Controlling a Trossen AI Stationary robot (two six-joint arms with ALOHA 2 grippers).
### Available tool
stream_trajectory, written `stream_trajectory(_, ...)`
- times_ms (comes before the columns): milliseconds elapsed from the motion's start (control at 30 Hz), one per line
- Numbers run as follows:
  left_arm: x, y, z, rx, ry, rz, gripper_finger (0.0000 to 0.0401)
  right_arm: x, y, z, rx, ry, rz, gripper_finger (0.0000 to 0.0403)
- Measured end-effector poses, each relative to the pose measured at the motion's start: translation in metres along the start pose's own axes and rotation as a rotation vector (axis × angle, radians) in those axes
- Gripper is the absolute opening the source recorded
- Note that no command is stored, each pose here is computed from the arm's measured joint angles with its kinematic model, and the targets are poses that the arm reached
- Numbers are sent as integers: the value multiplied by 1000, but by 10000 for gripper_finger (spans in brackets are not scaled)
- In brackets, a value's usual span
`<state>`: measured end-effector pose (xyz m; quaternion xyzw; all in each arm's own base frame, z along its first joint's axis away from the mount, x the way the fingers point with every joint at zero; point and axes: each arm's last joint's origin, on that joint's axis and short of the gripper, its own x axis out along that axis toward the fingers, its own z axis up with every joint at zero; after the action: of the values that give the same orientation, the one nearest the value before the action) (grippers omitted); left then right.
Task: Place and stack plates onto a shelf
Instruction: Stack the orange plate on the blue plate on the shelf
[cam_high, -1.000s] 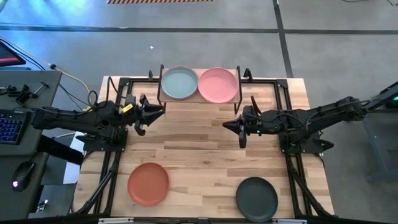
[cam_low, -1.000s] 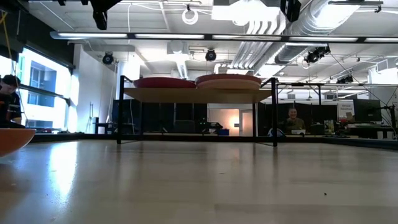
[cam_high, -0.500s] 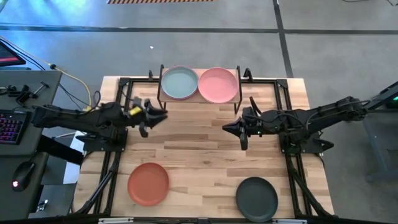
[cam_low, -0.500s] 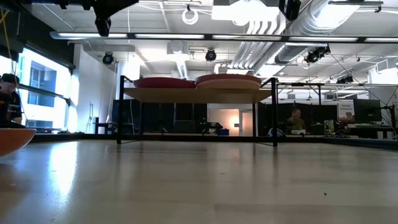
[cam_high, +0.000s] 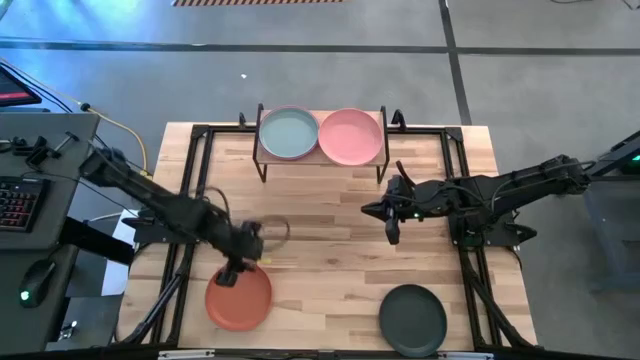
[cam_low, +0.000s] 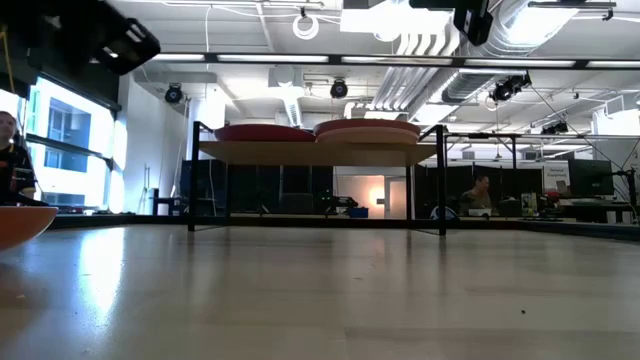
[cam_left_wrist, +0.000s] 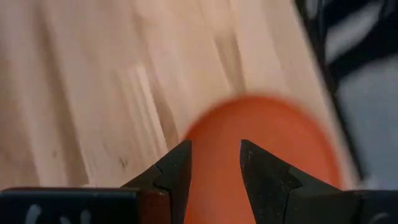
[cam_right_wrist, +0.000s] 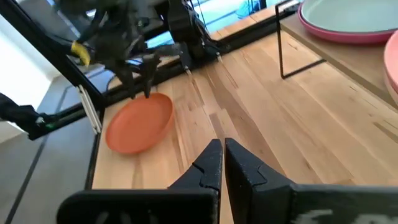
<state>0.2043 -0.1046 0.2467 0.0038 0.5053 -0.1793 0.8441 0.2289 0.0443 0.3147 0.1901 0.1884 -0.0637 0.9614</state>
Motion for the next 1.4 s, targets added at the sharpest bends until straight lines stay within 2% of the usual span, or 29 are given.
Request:
stream_trajectory(100,23,-2,-7,126,155,36,122,0,-1,-2,-6,18,-12,0)
stream_trajectory(167,34,2,-11,134,246,60,122,0,-1,-2,-4,23,-15,0)
stream_trajectory(267,41,9,-20,87,367,48,122,0,-2,-3,-6,30,-19,0)
stream_trajectory(400,43,11,-40,-89,423,-4,122,0,-3,-5,-13,48,-38,0)
stream_trajectory(533,42,10,-65,-302,441,35,122,0,-4,-6,-14,55,-58,0)
stream_trajectory(700,43,7,-84,-472,408,70,122,0,-4,-6,-16,51,-65,0)
stream_trajectory(1000,53,4,-103,-631,414,134,122,0,-5,-6,-22,54,-67,0)
stream_trajectory(1133,56,3,-99,-647,362,89,120,0,-5,-7,-23,57,-69,0)
stream_trajectory(1233,56,3,-98,-658,353,86,99,0,-5,-7,-24,58,-70,0)
stream_trajectory(1400,56,3,-98,-704,363,83,15,0,-5,-7,-25,61,-72,0)
